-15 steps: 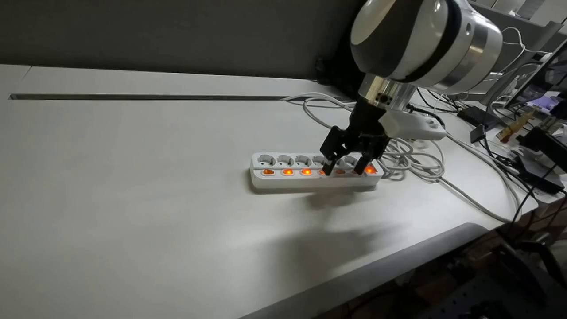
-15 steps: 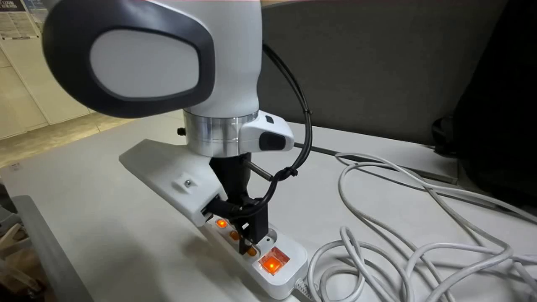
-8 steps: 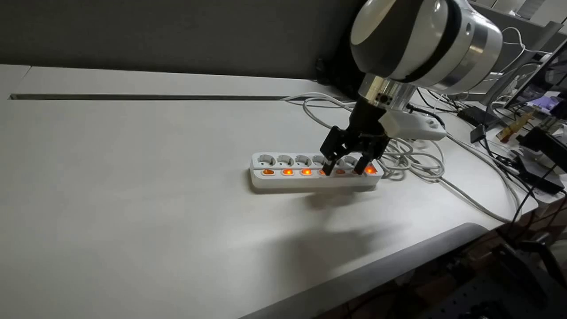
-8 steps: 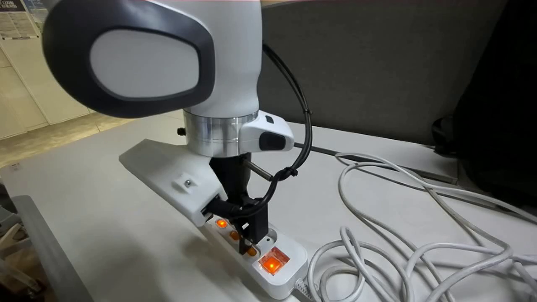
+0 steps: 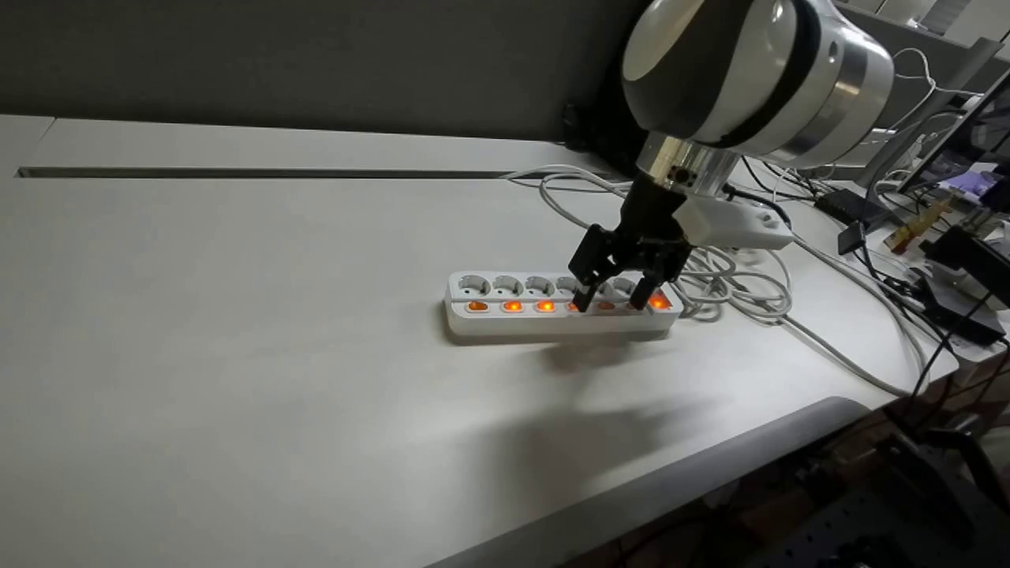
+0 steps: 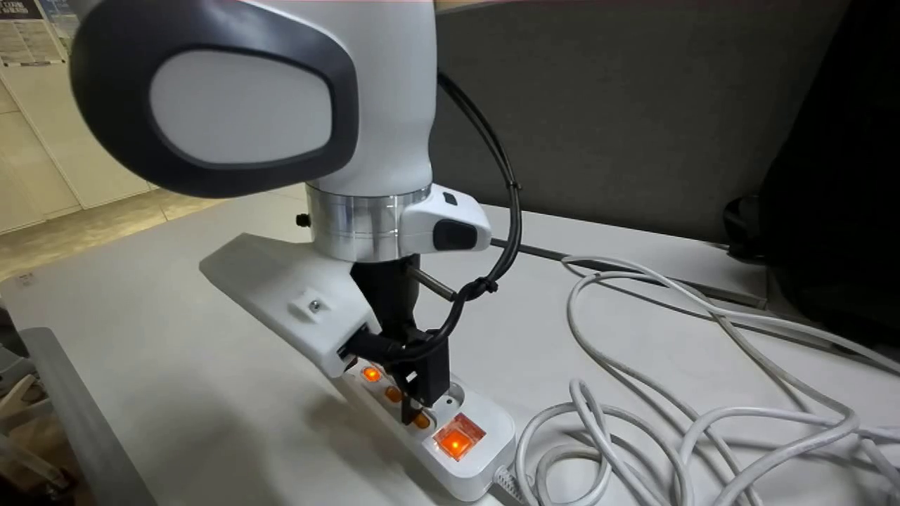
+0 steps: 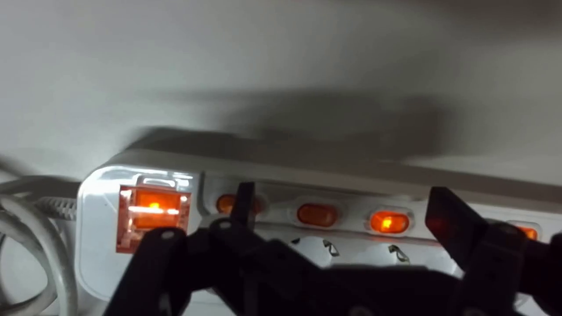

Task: Turn off the middle switch in the extension cord

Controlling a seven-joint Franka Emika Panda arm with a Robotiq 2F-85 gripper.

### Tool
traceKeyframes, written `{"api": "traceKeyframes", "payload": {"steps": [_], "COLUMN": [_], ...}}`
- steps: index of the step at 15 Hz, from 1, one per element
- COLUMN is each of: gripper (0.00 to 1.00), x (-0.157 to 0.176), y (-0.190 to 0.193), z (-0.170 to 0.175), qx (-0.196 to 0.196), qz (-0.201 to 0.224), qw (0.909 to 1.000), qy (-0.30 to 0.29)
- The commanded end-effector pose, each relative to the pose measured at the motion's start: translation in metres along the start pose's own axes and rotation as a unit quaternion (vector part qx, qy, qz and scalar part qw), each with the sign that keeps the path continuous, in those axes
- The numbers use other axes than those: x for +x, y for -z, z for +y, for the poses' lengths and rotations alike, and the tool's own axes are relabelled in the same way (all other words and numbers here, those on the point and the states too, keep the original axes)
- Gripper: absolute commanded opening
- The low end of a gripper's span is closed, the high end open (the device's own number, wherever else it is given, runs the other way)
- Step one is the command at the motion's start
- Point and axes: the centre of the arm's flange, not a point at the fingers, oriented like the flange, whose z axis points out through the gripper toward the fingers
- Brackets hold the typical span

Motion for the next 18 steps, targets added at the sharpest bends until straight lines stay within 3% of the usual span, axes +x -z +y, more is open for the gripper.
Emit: {"api": "traceKeyframes", "payload": {"steps": [1,2,4,13,18], "gripper": [1.00,0.75,0.67,0.03,0.00], "x": [-0.008,-0.009,-0.009,-0.034,-0.036], "y": [0.004,0.004,0.006,0.022,0.030], "z": [-0.026,-0.034,-0.051,-0.086,-0.075], "qx": [-0.040,-0.052,-0.075,-0.106,-0.098], "qz": [0.025,0.033,0.052,0.094,0.105], "qw": [0.9988,0.9978,0.9951,0.9898,0.9895], "qy": [0.015,0.024,0.037,0.020,-0.010]}}
